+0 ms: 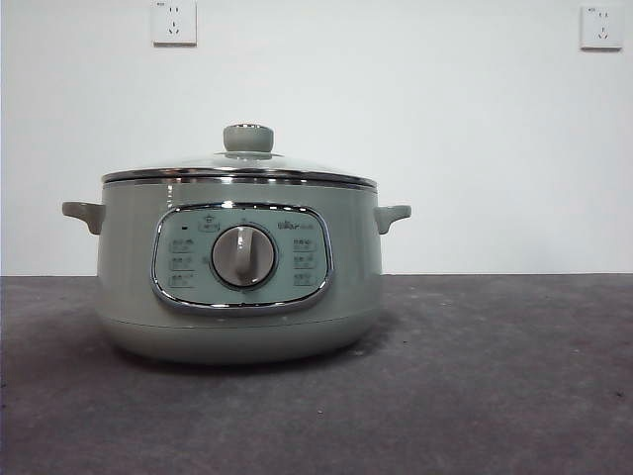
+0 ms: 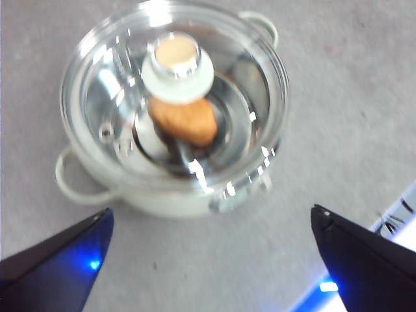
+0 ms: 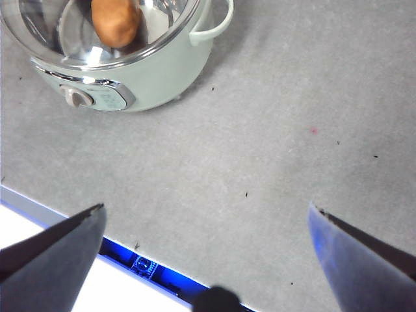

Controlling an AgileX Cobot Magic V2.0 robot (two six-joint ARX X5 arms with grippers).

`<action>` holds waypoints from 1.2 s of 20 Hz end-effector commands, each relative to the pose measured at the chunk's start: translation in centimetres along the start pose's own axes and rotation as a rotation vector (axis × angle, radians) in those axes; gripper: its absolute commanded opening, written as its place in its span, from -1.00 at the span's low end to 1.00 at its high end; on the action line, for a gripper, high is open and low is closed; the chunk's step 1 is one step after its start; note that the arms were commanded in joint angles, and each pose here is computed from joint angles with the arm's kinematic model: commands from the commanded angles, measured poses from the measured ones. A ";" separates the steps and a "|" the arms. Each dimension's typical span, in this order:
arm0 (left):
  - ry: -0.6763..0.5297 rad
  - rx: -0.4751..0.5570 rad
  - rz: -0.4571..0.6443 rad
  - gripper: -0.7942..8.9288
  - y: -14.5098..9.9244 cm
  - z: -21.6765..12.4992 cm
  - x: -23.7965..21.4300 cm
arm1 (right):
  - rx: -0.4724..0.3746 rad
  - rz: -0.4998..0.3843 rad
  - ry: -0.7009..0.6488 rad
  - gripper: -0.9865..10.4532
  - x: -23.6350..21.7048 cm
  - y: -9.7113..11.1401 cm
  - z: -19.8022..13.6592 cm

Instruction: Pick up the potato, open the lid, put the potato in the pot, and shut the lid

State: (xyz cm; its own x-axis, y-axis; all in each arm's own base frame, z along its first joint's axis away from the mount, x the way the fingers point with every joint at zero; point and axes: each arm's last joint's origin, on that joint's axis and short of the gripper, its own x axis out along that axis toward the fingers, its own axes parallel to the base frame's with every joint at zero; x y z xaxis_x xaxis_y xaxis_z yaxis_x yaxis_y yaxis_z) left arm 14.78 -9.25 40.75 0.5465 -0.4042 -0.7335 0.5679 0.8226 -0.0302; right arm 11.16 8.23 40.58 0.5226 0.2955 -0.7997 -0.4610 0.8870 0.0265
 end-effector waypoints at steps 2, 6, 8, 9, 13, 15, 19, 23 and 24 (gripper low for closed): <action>0.041 -0.013 -0.002 0.39 -0.1 -0.9 -0.6 | 0.008 -0.006 0.032 0.27 0.6 0.1 0.0; 0.039 -0.011 -0.002 0.31 -0.1 -1.1 -0.9 | 0.005 -0.008 0.051 0.18 1.1 0.2 0.3; 0.053 0.017 0.001 -0.82 -0.1 -1.2 -0.9 | -0.007 -0.003 0.065 -0.75 1.2 0.2 0.3; 0.057 0.021 0.005 -0.89 -0.1 -1.3 -0.9 | -0.008 -0.001 0.066 -0.85 1.2 0.2 0.3; 0.068 0.012 0.002 -0.84 -0.1 -1.3 -0.9 | 0.002 0.053 0.080 -0.83 1.2 0.4 0.2; 0.050 0.013 0.005 -0.84 -0.1 -1.0 -0.7 | -0.004 0.042 0.079 -0.83 1.2 0.3 0.2; -0.027 0.017 0.007 -0.84 0.0 -0.1 -0.4 | -0.006 -0.014 0.071 -0.83 1.3 0.2 0.3; -0.120 0.022 0.010 -0.84 0.0 0.9 -0.4 | -0.006 -0.033 0.068 -0.83 1.3 0.1 0.3; -0.144 0.023 0.011 -0.84 0.0 1.2 -0.3 | -0.006 -0.033 0.068 -0.83 1.3 0.1 0.3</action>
State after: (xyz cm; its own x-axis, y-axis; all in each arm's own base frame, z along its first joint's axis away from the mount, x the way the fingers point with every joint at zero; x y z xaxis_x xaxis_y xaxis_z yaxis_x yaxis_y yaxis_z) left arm 15.22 -9.50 41.87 0.6335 -0.4514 -0.6284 0.5726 0.8197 -0.0115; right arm 12.02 8.82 40.14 0.5106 0.2596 -0.8197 -0.4482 0.8939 0.0040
